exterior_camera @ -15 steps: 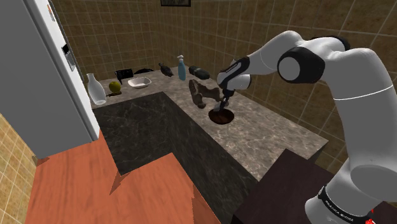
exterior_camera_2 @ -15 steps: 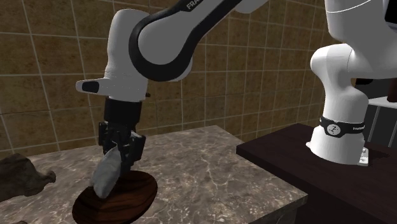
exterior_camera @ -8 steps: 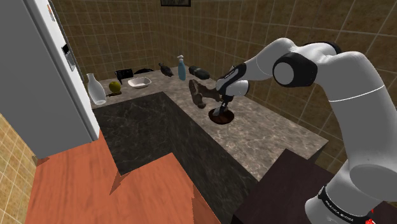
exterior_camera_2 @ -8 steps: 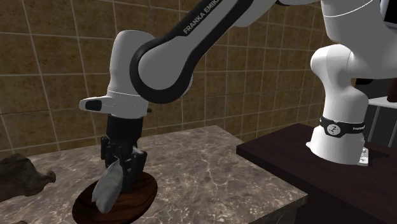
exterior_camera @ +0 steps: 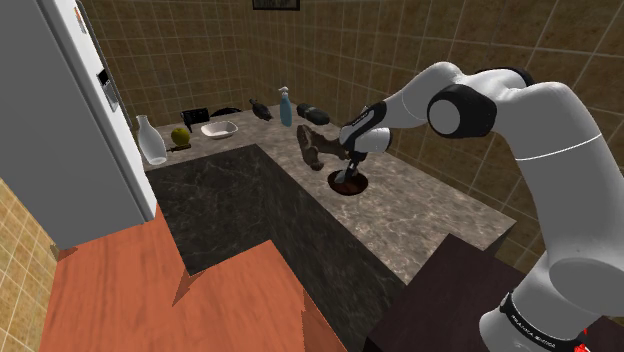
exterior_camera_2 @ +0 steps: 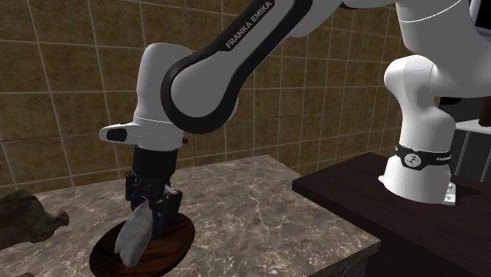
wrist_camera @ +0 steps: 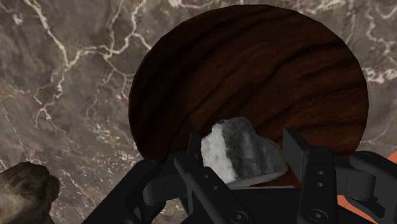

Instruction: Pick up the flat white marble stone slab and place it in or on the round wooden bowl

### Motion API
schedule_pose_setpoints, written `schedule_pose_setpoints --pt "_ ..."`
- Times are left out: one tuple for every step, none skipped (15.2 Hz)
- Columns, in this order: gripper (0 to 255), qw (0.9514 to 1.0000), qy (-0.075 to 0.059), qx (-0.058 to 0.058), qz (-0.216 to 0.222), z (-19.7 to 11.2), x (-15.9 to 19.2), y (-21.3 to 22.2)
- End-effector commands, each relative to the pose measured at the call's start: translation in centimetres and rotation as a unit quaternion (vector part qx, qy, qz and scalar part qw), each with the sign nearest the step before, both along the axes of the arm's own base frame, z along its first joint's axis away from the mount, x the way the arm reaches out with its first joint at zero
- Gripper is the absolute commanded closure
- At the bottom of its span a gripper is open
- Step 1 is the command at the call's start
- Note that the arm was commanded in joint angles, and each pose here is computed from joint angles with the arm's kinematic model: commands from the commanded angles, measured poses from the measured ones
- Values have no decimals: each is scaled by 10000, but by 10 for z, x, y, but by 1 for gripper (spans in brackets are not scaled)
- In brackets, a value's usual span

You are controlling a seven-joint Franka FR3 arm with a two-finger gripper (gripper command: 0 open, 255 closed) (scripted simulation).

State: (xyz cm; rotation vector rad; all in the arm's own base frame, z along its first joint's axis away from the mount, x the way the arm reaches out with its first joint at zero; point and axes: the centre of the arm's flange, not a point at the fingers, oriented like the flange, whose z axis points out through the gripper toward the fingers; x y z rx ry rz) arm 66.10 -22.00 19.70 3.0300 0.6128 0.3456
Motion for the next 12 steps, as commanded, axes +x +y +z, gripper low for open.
schedule_pose_setpoints --pt "0 10000 -1 0 0 0 0 0" --pt "0 10000 -1 0 0 0 0 0" --pt "0 10000 -1 0 0 0 0 0" --pt "0 10000 -1 0 0 0 0 0" --pt "0 10000 -1 0 0 0 0 0" --pt "0 10000 -1 0 0 0 0 0" --pt "0 10000 -1 0 0 13 -3 0" --pt "0 10000 -1 0 0 26 -6 0" --pt "0 10000 -1 0 0 39 -9 -1" --pt "0 10000 -1 0 0 49 -11 -1" --pt "0 10000 -1 0 0 49 -11 -1" --pt "0 10000 -1 0 0 49 -11 -1"
